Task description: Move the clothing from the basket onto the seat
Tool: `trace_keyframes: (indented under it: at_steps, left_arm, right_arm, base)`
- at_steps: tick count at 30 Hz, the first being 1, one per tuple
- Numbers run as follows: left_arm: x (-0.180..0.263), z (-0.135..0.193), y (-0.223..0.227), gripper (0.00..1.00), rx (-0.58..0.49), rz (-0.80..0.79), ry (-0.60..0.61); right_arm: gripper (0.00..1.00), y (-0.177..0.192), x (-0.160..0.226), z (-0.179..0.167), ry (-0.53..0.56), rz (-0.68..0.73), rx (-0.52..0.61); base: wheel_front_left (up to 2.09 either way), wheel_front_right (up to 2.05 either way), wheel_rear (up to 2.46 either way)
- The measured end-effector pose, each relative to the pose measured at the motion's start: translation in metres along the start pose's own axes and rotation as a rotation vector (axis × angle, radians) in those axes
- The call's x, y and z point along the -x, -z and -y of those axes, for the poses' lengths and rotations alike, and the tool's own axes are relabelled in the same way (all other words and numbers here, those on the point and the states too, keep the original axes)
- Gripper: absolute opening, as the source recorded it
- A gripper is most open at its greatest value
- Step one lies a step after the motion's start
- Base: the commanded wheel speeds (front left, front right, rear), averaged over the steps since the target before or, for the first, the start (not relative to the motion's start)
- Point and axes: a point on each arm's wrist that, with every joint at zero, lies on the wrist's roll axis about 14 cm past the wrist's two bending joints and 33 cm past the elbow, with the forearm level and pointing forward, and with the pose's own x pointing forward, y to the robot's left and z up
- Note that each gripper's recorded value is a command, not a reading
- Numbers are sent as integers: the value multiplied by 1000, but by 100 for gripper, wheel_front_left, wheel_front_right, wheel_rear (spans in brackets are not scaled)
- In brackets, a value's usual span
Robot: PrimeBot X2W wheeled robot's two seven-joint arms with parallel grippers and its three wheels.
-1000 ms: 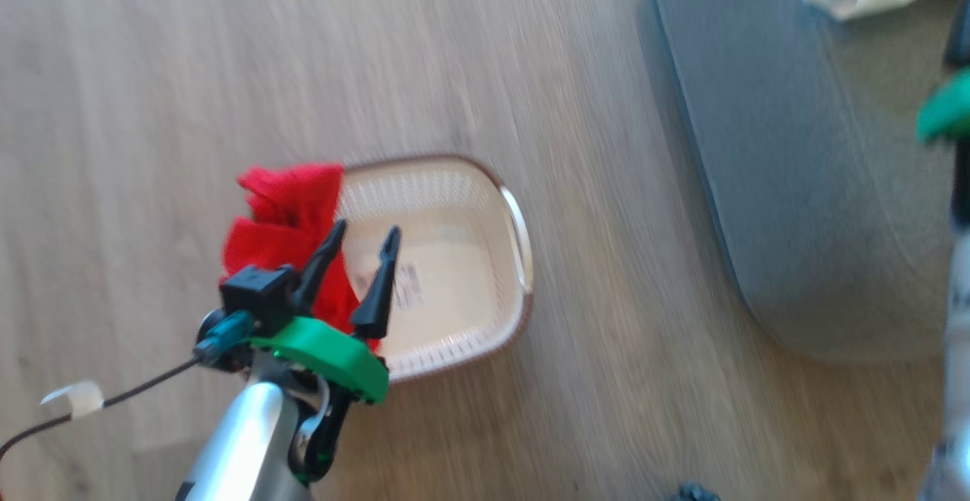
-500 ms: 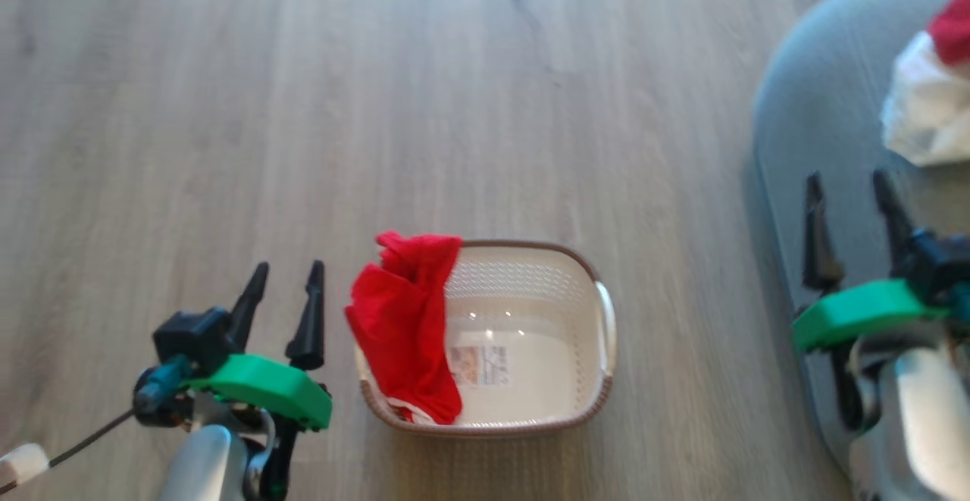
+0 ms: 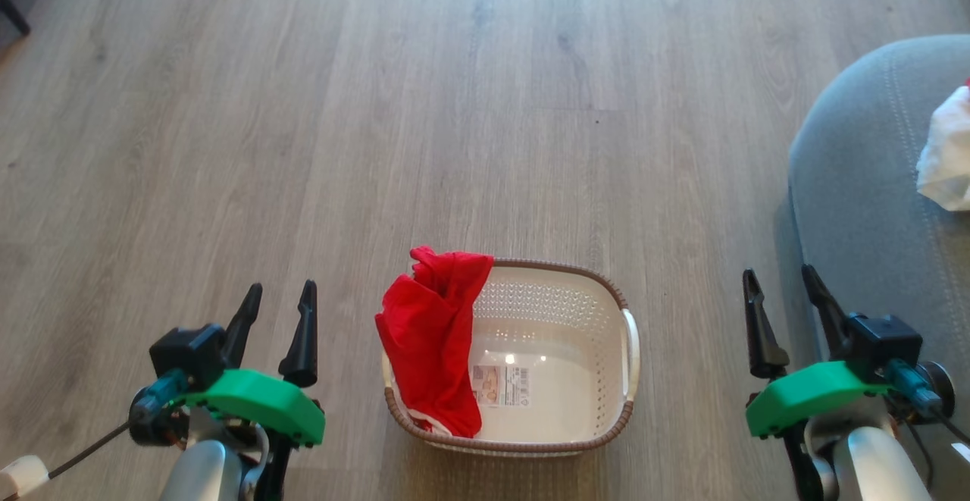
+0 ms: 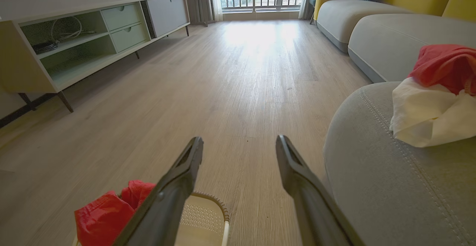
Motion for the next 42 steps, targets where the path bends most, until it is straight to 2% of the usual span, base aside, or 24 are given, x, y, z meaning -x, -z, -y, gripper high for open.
trace_keyframes:
  at_steps: [26,33,38,42]
  left_arm:
    - [-15,27,22,100,13,-65,74]
    - [-27,30,58,100,-8,-175,88]
    - [-54,35,91,100,-54,-275,113]
    - [-72,32,126,100,-86,-374,114]
  right_arm:
    - [100,8,14,18,57,-21,-23]
    - [100,20,1,21,61,-50,-26]
    - [100,21,-31,23,54,-36,-24]
    - [100,37,-50,25,52,-63,-25]
  base:
    - [0,0,0]
    - [0,0,0]
    - [0,0,0]
    - [0,0,0]
